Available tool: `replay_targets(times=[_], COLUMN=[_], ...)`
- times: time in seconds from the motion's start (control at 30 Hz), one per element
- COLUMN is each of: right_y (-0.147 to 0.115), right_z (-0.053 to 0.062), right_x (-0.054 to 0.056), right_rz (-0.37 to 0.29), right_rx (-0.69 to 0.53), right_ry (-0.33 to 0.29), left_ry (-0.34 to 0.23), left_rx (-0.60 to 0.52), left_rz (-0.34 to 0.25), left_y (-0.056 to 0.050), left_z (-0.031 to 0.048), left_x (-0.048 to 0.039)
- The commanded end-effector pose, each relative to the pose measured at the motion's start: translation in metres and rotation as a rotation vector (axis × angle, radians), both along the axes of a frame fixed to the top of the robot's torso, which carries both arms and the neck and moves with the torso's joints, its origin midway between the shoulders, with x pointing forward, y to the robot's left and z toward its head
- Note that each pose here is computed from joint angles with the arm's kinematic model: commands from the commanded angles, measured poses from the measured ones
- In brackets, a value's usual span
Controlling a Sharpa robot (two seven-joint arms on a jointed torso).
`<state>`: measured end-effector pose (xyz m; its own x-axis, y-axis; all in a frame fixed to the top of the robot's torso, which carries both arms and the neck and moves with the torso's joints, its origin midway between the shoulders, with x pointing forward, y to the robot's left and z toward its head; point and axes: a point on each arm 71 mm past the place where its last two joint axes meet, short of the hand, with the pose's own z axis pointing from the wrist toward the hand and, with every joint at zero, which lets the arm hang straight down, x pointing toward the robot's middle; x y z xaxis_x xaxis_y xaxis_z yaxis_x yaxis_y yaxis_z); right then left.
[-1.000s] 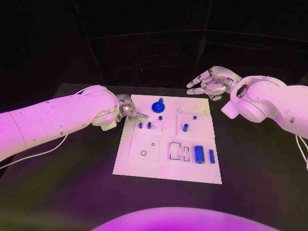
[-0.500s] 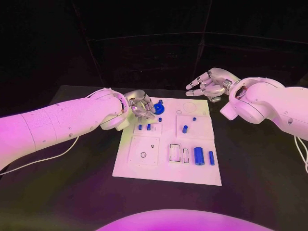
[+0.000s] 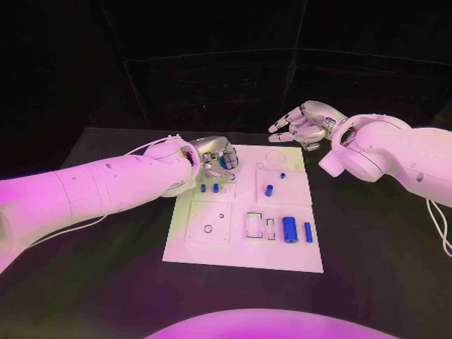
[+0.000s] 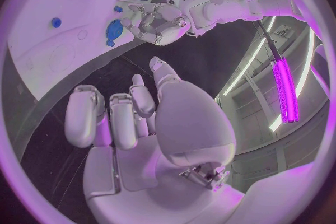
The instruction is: Assemble the parts on the task board
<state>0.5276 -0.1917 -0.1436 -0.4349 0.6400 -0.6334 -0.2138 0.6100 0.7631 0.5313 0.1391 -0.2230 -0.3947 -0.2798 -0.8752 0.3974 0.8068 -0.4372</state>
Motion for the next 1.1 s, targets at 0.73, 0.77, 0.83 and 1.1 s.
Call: replay_targets(times=[0.73, 0.77, 0.83, 1.1], right_y=[0.005, 0.005, 0.005, 0.006], right_z=[0.001, 0.001, 0.001, 0.001], right_x=[-0.001, -0.001, -0.001, 0.000], right_rz=[0.022, 0.022, 0.022, 0.022], right_rx=[0.004, 0.004, 0.004, 0.004], right_ry=[-0.004, -0.004, -0.004, -0.004], left_ry=[0.036, 0.040, 0.046, 0.062], left_rx=[0.190, 0.195, 0.201, 0.214], left_rz=[-0.026, -0.025, -0.023, -0.026], left_y=[-0.017, -0.017, -0.017, -0.019], left_z=[-0.0127, -0.0133, -0.0143, -0.0172], left_x=[0.0070, 0.0070, 0.0072, 0.0074])
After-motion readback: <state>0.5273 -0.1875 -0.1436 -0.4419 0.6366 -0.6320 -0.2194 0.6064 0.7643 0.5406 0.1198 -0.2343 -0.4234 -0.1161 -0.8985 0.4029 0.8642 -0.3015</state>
